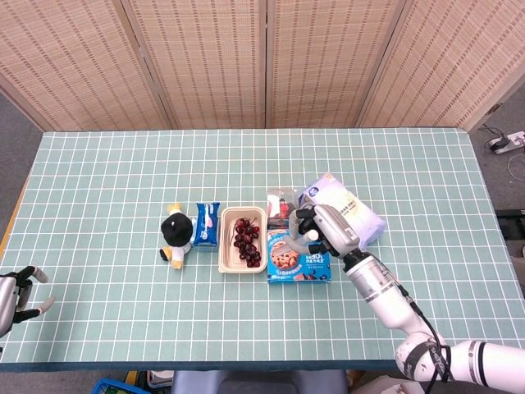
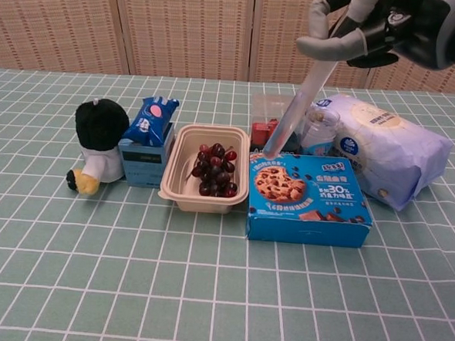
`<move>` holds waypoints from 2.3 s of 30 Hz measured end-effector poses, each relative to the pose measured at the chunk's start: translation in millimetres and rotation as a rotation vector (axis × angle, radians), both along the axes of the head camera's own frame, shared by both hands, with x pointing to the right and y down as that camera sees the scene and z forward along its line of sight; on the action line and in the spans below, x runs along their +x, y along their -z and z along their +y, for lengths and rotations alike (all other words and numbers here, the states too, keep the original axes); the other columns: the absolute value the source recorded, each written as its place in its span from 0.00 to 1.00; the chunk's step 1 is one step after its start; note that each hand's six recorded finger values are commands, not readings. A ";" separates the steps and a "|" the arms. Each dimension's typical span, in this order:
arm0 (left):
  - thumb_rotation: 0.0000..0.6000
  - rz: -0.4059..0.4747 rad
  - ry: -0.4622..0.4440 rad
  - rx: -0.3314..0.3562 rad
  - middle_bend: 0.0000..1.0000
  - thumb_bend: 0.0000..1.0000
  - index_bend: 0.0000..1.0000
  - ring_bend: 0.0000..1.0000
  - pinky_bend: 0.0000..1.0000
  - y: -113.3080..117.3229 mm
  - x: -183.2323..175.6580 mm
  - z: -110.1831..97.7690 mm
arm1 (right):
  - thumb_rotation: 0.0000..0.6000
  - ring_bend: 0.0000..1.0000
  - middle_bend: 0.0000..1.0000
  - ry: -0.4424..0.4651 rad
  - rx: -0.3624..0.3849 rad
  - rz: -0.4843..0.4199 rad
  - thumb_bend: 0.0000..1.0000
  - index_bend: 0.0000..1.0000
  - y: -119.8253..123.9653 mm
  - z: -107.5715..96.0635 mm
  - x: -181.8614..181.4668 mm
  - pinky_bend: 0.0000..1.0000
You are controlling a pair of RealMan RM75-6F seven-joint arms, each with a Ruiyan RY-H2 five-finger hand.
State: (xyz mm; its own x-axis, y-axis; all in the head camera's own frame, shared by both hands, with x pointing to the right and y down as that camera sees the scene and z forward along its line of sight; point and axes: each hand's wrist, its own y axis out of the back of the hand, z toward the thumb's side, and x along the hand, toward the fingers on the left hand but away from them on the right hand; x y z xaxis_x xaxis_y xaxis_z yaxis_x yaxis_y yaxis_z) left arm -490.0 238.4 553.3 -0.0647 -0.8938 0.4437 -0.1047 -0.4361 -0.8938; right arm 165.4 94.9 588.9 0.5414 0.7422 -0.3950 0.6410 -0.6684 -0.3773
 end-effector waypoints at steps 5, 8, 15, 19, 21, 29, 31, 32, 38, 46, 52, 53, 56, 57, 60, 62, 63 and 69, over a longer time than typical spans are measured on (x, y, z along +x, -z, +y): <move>1.00 -0.002 0.000 0.003 0.87 0.07 0.64 0.62 0.62 1.1 0.0 0.4 | 1.00 1.00 1.00 0.010 0.023 0.012 0.52 0.80 -1.9 -0.2 2.5 1.00; 1.00 -0.001 0.001 0.005 0.87 0.07 0.64 0.62 0.62 1.7 0.3 0.5 | 1.00 1.00 1.00 0.048 0.105 0.107 0.52 0.80 -4.0 -0.3 4.1 1.00; 1.00 -0.002 0.004 0.005 0.87 0.07 0.64 0.62 0.62 2.0 -0.3 0.8 | 1.00 1.00 1.00 0.132 0.342 0.382 0.52 0.80 -7.8 1.3 3.9 1.00; 1.00 -0.001 0.007 0.008 0.87 0.07 0.64 0.62 0.62 2.8 -0.8 1.2 | 1.00 1.00 1.00 0.143 0.378 0.426 0.52 0.80 -7.7 3.2 1.2 1.00; 1.00 -0.002 0.007 0.008 0.87 0.07 0.64 0.62 0.62 2.8 -1.0 1.2 | 1.00 1.00 1.00 0.134 0.355 0.396 0.52 0.80 -7.3 4.5 -0.6 1.00; 1.00 -0.005 0.007 0.006 0.87 0.07 0.64 0.62 0.62 2.3 -1.5 1.2 | 1.00 1.00 1.00 0.045 0.143 0.097 0.52 0.80 -2.0 7.6 -5.6 1.00; 1.00 -0.006 0.007 0.005 0.87 0.07 0.64 0.62 0.62 2.1 -1.5 1.3 | 1.00 1.00 1.00 0.027 0.106 0.040 0.52 0.80 -0.7 7.4 -5.1 1.00; 1.00 -0.006 0.007 0.005 0.87 0.07 0.64 0.62 0.62 2.0 -1.5 1.4 | 1.00 1.00 1.00 0.021 0.096 0.025 0.52 0.80 -0.6 7.1 -4.5 1.00; 1.00 -0.009 0.006 0.003 0.87 0.07 0.64 0.62 0.62 1.5 -1.4 1.6 | 1.00 1.00 1.00 0.050 0.168 0.122 0.52 0.80 -4.7 4.5 1.4 1.00; 1.00 -0.010 0.009 0.001 0.87 0.07 0.64 0.62 0.62 1.2 -1.7 2.2 | 1.00 1.00 1.00 0.106 0.358 0.378 0.52 0.80 -11.7 2.7 5.0 1.00; 1.00 -0.012 0.011 -0.005 0.87 0.07 0.64 0.62 0.62 0.4 -2.0 2.5 | 1.00 1.00 1.00 0.068 0.278 0.298 0.53 0.80 -13.0 4.7 3.1 1.00; 1.00 -0.013 0.011 -0.006 0.87 0.07 0.64 0.62 0.62 0.2 -2.1 2.6 | 1.00 1.00 1.00 0.051 0.245 0.256 0.53 0.80 -12.6 4.9 2.8 1.00; 1.00 -0.015 0.010 -0.010 0.87 0.07 0.64 0.62 0.62 -0.6 -1.9 2.5 | 1.00 1.00 1.00 0.009 0.160 0.145 0.53 0.80 -11.3 5.1 2.7 1.00; 1.00 -0.016 0.009 -0.011 0.87 0.07 0.64 0.62 0.62 -1.0 -1.8 2.5 | 1.00 1.00 1.00 0.000 0.138 0.116 0.53 0.80 -10.9 5.1 2.9 1.00; 1.00 -0.016 0.009 -0.016 0.87 0.07 0.64 0.62 0.62 -1.9 -1.5 2.7 | 1.00 1.00 1.00 -0.010 0.092 0.058 0.54 0.80 -10.4 5.4 4.4 1.00; 1.00 -0.017 0.009 -0.016 0.87 0.07 0.64 0.62 0.62 -2.0 -1.5 2.6 | 1.00 1.00 1.00 -0.003 0.090 0.061 0.54 0.80 -10.9 5.4 5.8 1.00; 1.00 -0.016 0.009 -0.015 0.87 0.07 0.64 0.62 0.62 -1.9 -1.5 2.6 | 1.00 1.00 1.00 0.003 0.095 0.071 0.54 0.80 -11.3 5.2 6.7 1.00; 1.00 -0.018 0.008 -0.017 0.87 0.07 0.64 0.62 0.62 -2.4 -1.3 2.5 | 1.00 1.00 1.00 0.064 0.213 0.228 0.54 0.80 -14.8 3.1 12.8 1.00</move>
